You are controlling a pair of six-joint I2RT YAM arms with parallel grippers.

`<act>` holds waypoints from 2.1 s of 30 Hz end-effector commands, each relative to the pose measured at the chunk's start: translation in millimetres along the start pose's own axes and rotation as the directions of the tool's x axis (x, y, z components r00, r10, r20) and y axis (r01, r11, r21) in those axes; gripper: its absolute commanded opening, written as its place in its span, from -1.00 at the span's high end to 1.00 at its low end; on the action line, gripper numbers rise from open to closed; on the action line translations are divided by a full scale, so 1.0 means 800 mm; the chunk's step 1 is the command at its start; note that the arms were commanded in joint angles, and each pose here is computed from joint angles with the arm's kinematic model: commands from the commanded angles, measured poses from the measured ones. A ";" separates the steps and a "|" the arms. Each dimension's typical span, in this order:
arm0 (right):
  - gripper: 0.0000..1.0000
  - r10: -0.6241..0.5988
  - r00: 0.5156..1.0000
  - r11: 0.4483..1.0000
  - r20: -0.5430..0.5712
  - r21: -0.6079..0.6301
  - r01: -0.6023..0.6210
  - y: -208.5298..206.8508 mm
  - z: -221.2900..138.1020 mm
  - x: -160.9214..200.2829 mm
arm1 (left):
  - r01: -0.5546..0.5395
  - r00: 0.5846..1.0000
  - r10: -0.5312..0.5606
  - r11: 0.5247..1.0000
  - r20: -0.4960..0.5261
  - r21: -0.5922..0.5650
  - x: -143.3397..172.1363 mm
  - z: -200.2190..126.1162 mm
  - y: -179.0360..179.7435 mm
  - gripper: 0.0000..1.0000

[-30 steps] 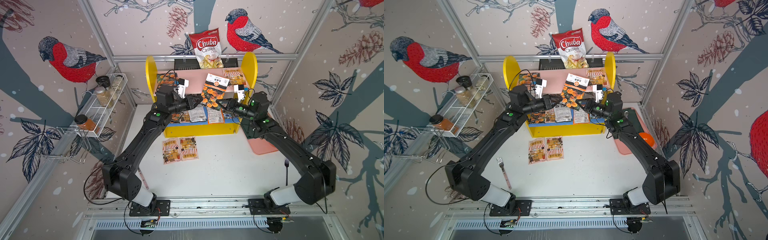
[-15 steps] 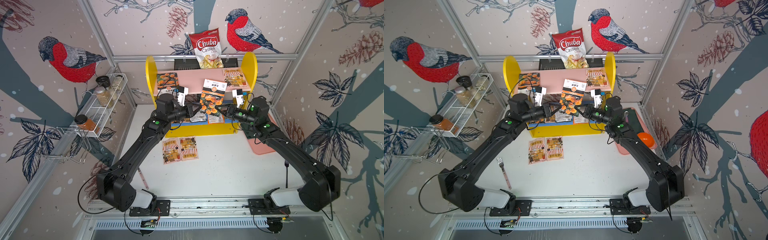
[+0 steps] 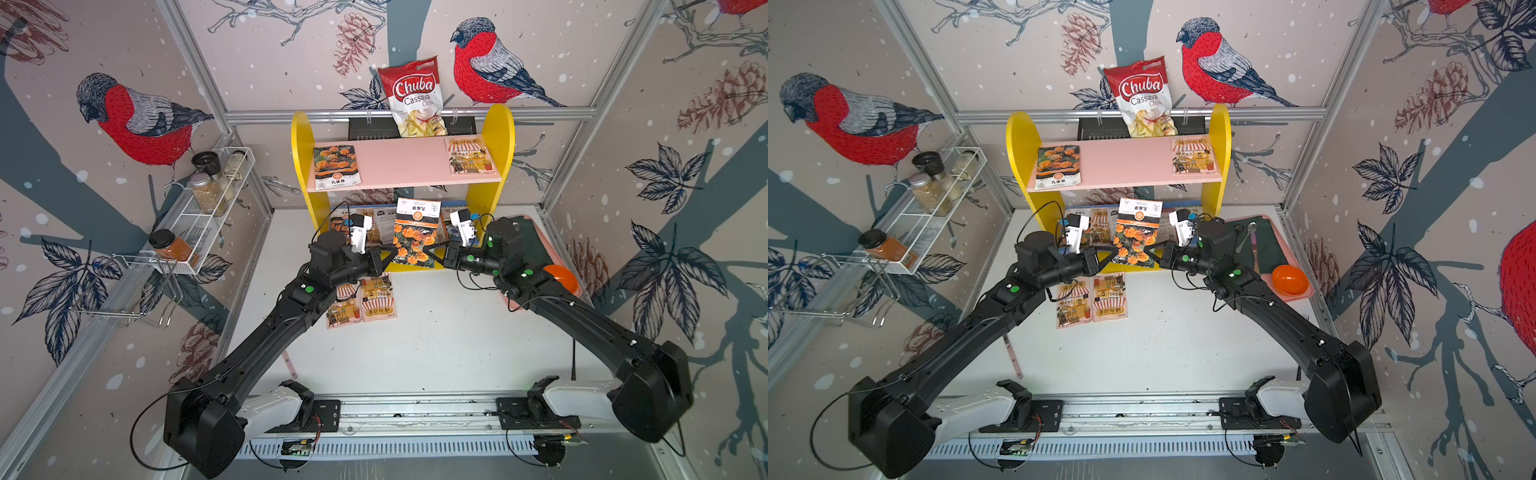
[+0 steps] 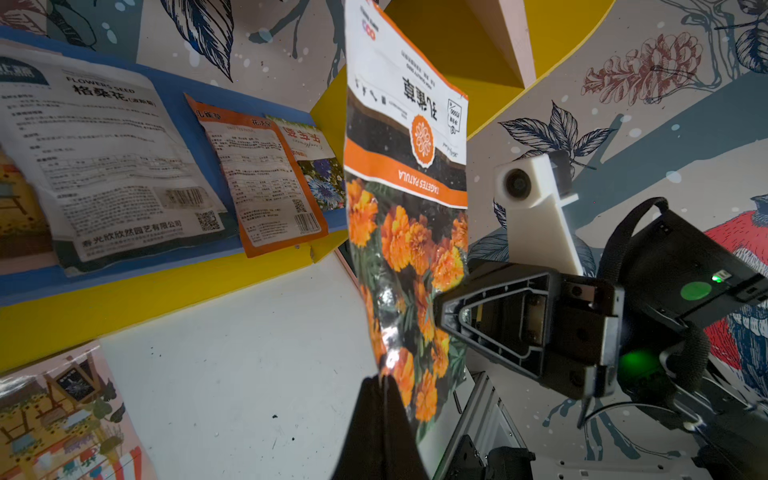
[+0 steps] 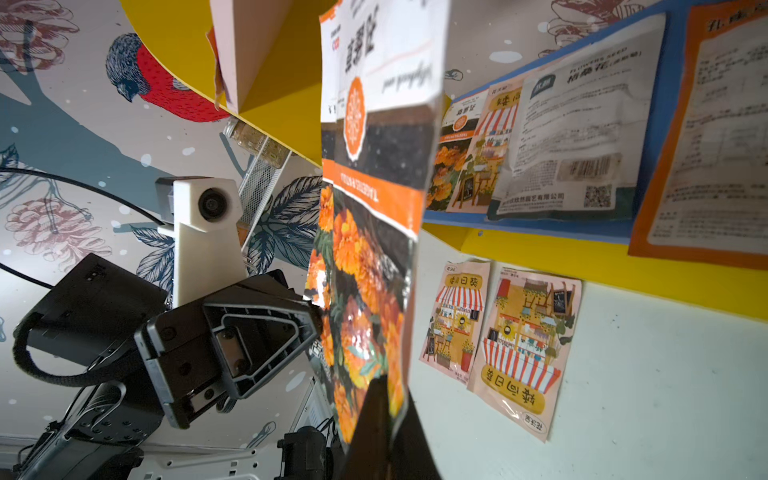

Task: Take the seed bag off the shelf
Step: Place the seed packet at the center of the board.

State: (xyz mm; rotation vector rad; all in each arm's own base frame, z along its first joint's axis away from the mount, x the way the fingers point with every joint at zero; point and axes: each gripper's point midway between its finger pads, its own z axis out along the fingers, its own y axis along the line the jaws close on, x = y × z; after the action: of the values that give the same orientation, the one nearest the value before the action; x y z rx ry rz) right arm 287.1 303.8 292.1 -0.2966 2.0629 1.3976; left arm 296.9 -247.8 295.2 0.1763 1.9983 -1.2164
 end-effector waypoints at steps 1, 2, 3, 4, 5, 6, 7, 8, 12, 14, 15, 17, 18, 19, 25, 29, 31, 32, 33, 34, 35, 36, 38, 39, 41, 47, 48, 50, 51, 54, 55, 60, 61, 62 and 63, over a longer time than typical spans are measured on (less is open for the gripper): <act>1.00 -0.026 0.999 0.999 0.028 0.038 0.024 -0.011 0.000 0.005 | 0.009 0.999 -0.009 1.000 0.033 0.006 0.007 -0.002 0.005 1.00; 1.00 -0.022 0.999 0.999 0.025 0.042 0.021 -0.014 0.001 0.010 | 0.014 0.999 -0.014 1.000 0.032 0.000 0.013 -0.002 0.010 1.00; 1.00 -0.018 1.000 0.999 0.018 0.048 0.017 -0.019 0.002 0.017 | 0.021 0.999 -0.020 1.000 0.033 -0.012 0.018 -0.002 0.016 1.00; 1.00 -0.011 1.000 0.998 0.011 0.055 0.011 -0.025 0.003 0.024 | 0.026 0.999 -0.026 1.000 0.033 -0.018 0.023 -0.002 0.020 1.00; 1.00 -0.006 1.000 0.998 0.004 0.063 0.006 -0.030 0.003 0.030 | 0.033 0.999 -0.032 0.999 0.029 -0.022 0.029 -0.001 0.024 1.00; 1.00 -0.002 1.000 0.998 -0.004 0.069 0.003 -0.035 0.004 0.036 | 0.042 0.999 -0.041 0.999 0.027 -0.027 0.034 0.000 0.029 1.00; 1.00 0.004 1.000 0.997 -0.012 0.074 -0.003 -0.041 0.005 0.043 | 0.050 0.998 -0.050 0.998 0.024 -0.031 0.040 0.001 0.035 1.00; 1.00 0.010 1.000 0.996 -0.019 0.083 -0.008 -0.047 0.006 0.048 | 0.056 0.998 -0.056 0.998 0.021 -0.033 0.046 0.002 0.038 1.00; 1.00 0.028 0.998 0.993 -0.051 0.112 -0.022 -0.068 0.011 0.068 | 0.083 0.997 -0.083 0.995 0.004 -0.057 0.074 0.009 0.056 1.00; 1.00 0.038 0.997 0.992 -0.064 0.124 -0.030 -0.078 0.013 0.077 | 0.097 0.995 -0.097 0.993 0.000 -0.066 0.086 0.010 0.065 1.00; 1.00 0.042 0.997 0.991 -0.071 0.129 -0.033 -0.083 0.015 0.082 | 0.103 0.995 -0.103 0.992 0.005 -0.073 0.091 0.010 0.070 1.00; 1.00 0.055 0.995 0.989 -0.081 0.139 -0.043 -0.093 0.017 0.092 | 0.116 0.993 -0.116 0.990 0.007 -0.084 0.099 0.010 0.079 1.00; 1.00 0.058 0.994 0.989 -0.087 0.141 -0.045 -0.098 0.019 0.097 | 0.124 0.992 -0.124 0.988 0.008 -0.090 0.103 0.011 0.084 1.00; 1.00 0.063 0.994 0.988 -0.094 0.146 -0.049 -0.103 0.021 0.102 | 0.132 0.991 -0.133 0.987 0.003 -0.094 0.110 0.012 0.090 1.00; 1.00 0.083 0.986 0.981 -0.144 0.187 -0.056 -0.138 0.036 0.129 | 0.182 0.982 -0.186 0.976 -0.026 -0.116 0.143 0.024 0.121 1.00; 1.00 0.091 0.979 0.975 -0.183 0.216 -0.050 -0.158 0.048 0.140 | 0.213 0.975 -0.220 0.968 -0.042 -0.133 0.163 0.031 0.136 1.00; 1.00 0.099 0.974 0.971 -0.204 0.234 -0.049 -0.169 0.054 0.147 | 0.218 0.973 -0.227 0.964 -0.043 -0.153 0.170 0.032 0.145 1.00; 1.00 0.101 0.972 0.969 -0.212 0.241 -0.049 -0.174 0.057 0.150 | 0.218 0.973 -0.228 0.962 -0.044 -0.165 0.173 0.033 0.150 1.00; 1.00 0.105 0.970 0.967 -0.219 0.251 -0.048 -0.180 0.059 0.153 | 0.219 0.972 -0.229 0.960 -0.045 -0.174 0.176 0.034 0.154 1.00; 1.00 0.107 0.969 0.965 -0.225 0.259 -0.046 -0.185 0.060 0.155 | 0.220 0.972 -0.232 0.958 -0.048 -0.183 0.180 0.035 0.158 1.00; 1.00 0.112 0.967 0.962 -0.230 0.270 -0.047 -0.190 0.062 0.159 | 0.220 0.971 -0.234 0.957 -0.053 -0.189 0.183 0.036 0.161 1.00; 1.00 0.115 0.966 0.959 -0.233 0.278 -0.047 -0.195 0.063 0.161 | 0.219 0.971 -0.234 0.956 -0.055 -0.195 0.186 0.037 0.165 1.00; 1.00 0.123 0.963 0.956 -0.240 0.291 -0.049 -0.202 0.064 0.167 | 0.219 0.970 -0.237 0.953 -0.063 -0.209 0.193 0.040 0.172 1.00; 1.00 0.126 0.962 0.953 -0.241 0.298 -0.050 -0.207 0.065 0.169 | 0.218 0.969 -0.237 0.952 -0.067 -0.215 0.196 0.042 0.176 1.00; 1.00 0.132 0.960 0.948 -0.245 0.314 -0.051 -0.215 0.066 0.174 | 0.222 0.967 -0.244 0.949 -0.075 -0.221 0.201 0.046 0.182 1.00; 1.00 0.150 0.955 0.931 -0.255 0.361 -0.050 -0.240 0.066 0.184 | 0.239 0.959 -0.267 0.943 -0.097 -0.233 0.218 0.058 0.197 1.00; 1.00 0.153 0.954 0.928 -0.257 0.370 -0.050 -0.245 0.066 0.185 | 0.238 0.958 -0.268 0.942 -0.101 -0.236 0.220 0.060 0.199 1.00; 1.00 0.162 0.951 0.924 -0.262 0.378 -0.053 -0.253 0.067 0.187 | 0.238 0.958 -0.269 0.941 -0.104 -0.239 0.222 0.062 0.202 1.00; 1.00 0.167 0.950 0.923 -0.265 0.381 -0.056 -0.256 0.067 0.188 | 0.238 0.957 -0.270 0.941 -0.107 -0.242 0.224 0.063 0.203 1.00; 1.00 0.171 0.946 0.919 -0.276 0.390 -0.053 -0.264 0.070 0.192 | 0.236 0.956 -0.270 0.939 -0.114 -0.252 0.227 0.067 0.207 1.00; 1.00 0.172 0.945 0.918 -0.278 0.392 -0.052 -0.265 0.071 0.192 | 0.236 0.955 -0.272 0.937 -0.115 -0.257 0.228 0.068 0.209 1.00; 1.00 0.181 0.942 0.915 -0.284 0.400 -0.055 -0.271 0.072 0.196 | 0.246 0.949 -0.290 0.926 -0.121 -0.288 0.236 0.068 0.220 1.00; 1.00 0.182 0.941 0.914 -0.286 0.402 -0.054 -0.272 0.072 0.197 | 0.246 0.949 -0.291 0.923 -0.120 -0.297 0.237 0.068 0.223 1.00; 1.00 0.182 0.941 0.914 -0.286 0.402 -0.054 -0.272 0.072 0.197 | 0.245 0.949 -0.293 0.920 -0.121 -0.306 0.239 0.067 0.225 1.00; 1.00 0.184 0.940 0.913 -0.287 0.404 -0.055 -0.274 0.071 0.198 | 0.246 0.947 -0.296 0.916 -0.121 -0.316 0.240 0.066 0.228 1.00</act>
State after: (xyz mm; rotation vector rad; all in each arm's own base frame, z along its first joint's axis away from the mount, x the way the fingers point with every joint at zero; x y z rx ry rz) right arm 283.1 301.8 26.3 -0.2769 2.6069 1.1403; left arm 277.3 -251.5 34.7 -0.1181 2.3652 -1.1427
